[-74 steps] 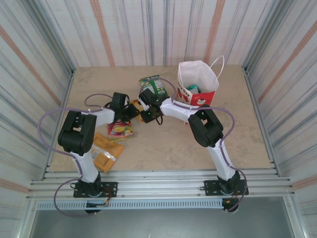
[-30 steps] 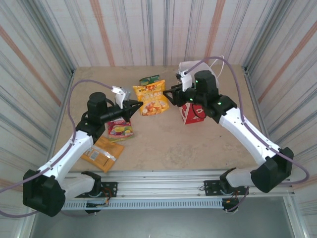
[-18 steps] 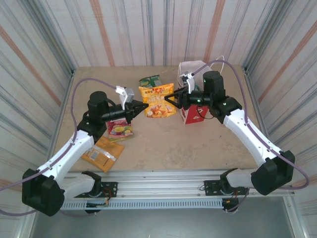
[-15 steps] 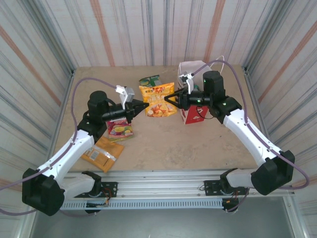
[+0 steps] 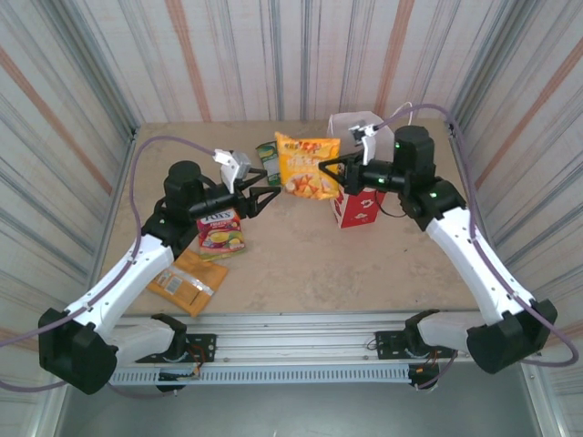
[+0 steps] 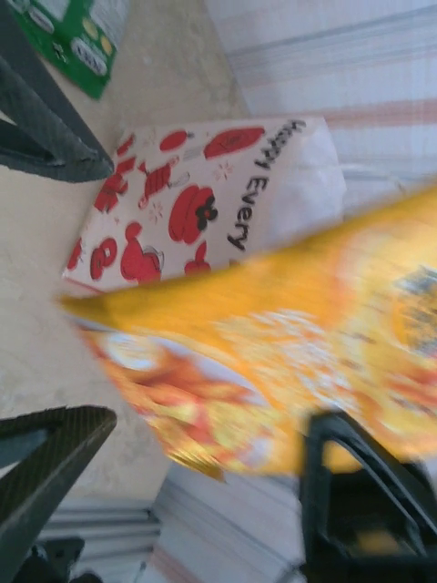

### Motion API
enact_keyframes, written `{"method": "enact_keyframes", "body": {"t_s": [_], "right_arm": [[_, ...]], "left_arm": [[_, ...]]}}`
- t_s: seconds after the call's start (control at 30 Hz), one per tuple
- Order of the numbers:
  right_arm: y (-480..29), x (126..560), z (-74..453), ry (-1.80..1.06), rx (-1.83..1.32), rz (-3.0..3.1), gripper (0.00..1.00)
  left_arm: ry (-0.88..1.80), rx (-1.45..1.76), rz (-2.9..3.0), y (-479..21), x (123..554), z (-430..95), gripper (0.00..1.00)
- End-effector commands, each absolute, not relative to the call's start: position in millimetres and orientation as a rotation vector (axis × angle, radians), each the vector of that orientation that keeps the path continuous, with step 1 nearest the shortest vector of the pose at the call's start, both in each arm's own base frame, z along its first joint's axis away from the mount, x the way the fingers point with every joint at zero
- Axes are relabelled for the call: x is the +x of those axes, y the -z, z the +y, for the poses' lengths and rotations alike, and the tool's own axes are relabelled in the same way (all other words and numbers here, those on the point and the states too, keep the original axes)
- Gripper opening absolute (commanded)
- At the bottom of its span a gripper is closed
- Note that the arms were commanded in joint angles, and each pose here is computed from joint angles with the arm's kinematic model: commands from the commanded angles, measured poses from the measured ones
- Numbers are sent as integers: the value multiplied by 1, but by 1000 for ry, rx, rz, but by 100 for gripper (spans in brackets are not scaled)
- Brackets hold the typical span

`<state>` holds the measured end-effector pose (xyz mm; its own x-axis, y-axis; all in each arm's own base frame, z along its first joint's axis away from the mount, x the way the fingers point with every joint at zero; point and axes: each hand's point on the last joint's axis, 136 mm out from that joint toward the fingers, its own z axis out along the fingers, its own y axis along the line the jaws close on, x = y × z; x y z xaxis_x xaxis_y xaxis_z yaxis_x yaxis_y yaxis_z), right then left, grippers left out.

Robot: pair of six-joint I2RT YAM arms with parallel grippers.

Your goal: Place the snacks into the paper bag

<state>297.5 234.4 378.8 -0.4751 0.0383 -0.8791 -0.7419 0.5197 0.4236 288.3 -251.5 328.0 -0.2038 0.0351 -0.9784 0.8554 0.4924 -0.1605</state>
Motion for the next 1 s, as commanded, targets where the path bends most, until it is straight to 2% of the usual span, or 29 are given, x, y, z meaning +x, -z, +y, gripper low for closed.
{"method": "enact_keyframes", "body": {"t_s": [0.0, 0.27, 0.43, 0.73, 0.87, 0.97], "right_arm": [[-426, 309, 195, -849, -430, 1737, 0], [-465, 346, 121, -497, -153, 1663, 0], [-443, 375, 92, -344, -64, 1750, 0], [-366, 412, 109, -388, -105, 1957, 0], [-344, 418, 122, -459, -133, 2001, 0], [-335, 416, 130, -493, -149, 2029, 4]], "left_arm": [[797, 717, 1666, -331, 299, -244, 72], [676, 736, 1768, -315, 309, -254, 73], [667, 743, 1799, -307, 314, -261, 73], [657, 737, 1843, -297, 320, -264, 73], [662, 729, 1860, -292, 321, -265, 73], [659, 724, 1875, -289, 322, -264, 73]]}}
